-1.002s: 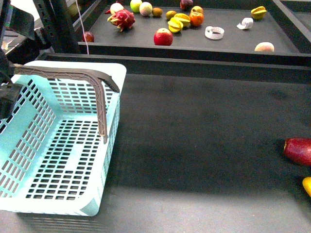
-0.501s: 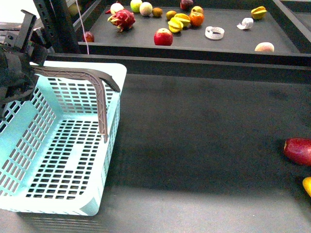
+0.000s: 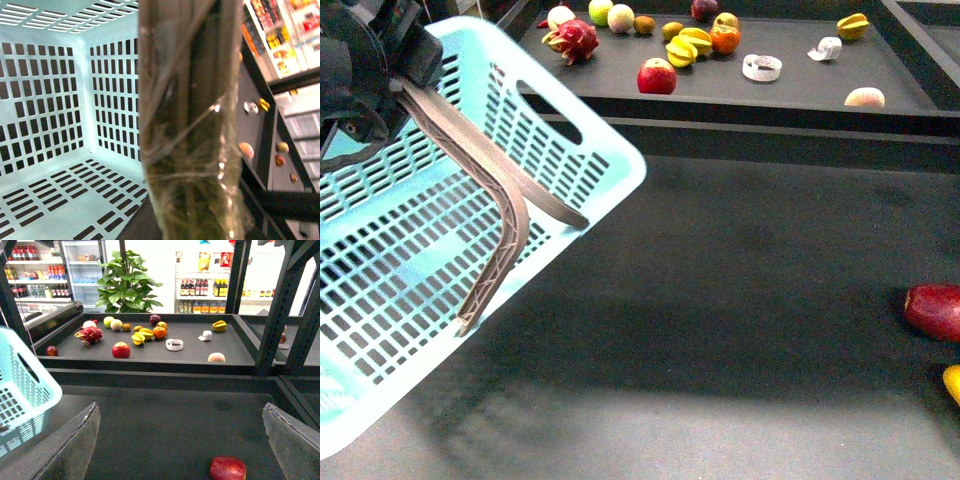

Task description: Pick mango with right arm and hold basket with left

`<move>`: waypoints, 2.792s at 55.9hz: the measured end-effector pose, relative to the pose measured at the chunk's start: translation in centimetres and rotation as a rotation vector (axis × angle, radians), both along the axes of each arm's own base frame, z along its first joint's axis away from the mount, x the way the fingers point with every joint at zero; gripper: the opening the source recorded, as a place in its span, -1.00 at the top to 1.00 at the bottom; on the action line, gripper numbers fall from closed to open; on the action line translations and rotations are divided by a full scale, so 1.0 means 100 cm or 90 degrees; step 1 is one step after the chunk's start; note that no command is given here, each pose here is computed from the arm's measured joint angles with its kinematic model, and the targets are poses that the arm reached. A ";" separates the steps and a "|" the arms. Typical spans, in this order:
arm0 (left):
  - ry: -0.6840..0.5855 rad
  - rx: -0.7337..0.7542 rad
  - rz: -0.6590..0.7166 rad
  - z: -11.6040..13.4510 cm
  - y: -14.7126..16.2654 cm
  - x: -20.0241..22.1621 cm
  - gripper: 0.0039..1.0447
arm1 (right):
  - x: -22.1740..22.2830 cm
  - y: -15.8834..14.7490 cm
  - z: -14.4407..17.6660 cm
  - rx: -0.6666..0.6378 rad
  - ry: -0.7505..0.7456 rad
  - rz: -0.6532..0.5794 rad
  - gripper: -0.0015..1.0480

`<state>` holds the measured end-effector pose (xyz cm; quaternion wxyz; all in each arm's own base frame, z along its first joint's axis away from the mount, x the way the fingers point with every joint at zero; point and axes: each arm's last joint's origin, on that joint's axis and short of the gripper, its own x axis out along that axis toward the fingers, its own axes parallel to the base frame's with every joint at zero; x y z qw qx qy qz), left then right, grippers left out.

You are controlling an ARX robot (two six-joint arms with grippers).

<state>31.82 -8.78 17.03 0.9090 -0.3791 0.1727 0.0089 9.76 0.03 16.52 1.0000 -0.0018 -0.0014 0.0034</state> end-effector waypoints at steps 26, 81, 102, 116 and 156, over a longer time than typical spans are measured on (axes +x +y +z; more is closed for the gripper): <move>-0.104 0.206 -0.312 0.006 -0.080 -0.066 0.89 | 0.000 0.000 0.000 0.000 0.000 0.000 -0.85; -0.148 0.219 -0.404 -0.030 -0.101 -0.046 0.89 | 0.000 0.000 0.000 0.000 0.000 0.000 -0.85; -0.140 0.259 -0.418 -0.037 -0.101 -0.041 0.89 | 0.000 0.000 0.000 0.000 0.000 0.000 -0.85; -0.138 0.237 -0.414 -0.034 -0.103 -0.043 0.89 | 0.000 0.000 0.000 0.000 0.000 0.000 -0.85; -0.139 0.226 -0.411 -0.032 -0.103 -0.043 0.89 | 0.000 0.000 0.000 0.000 0.000 0.000 -0.85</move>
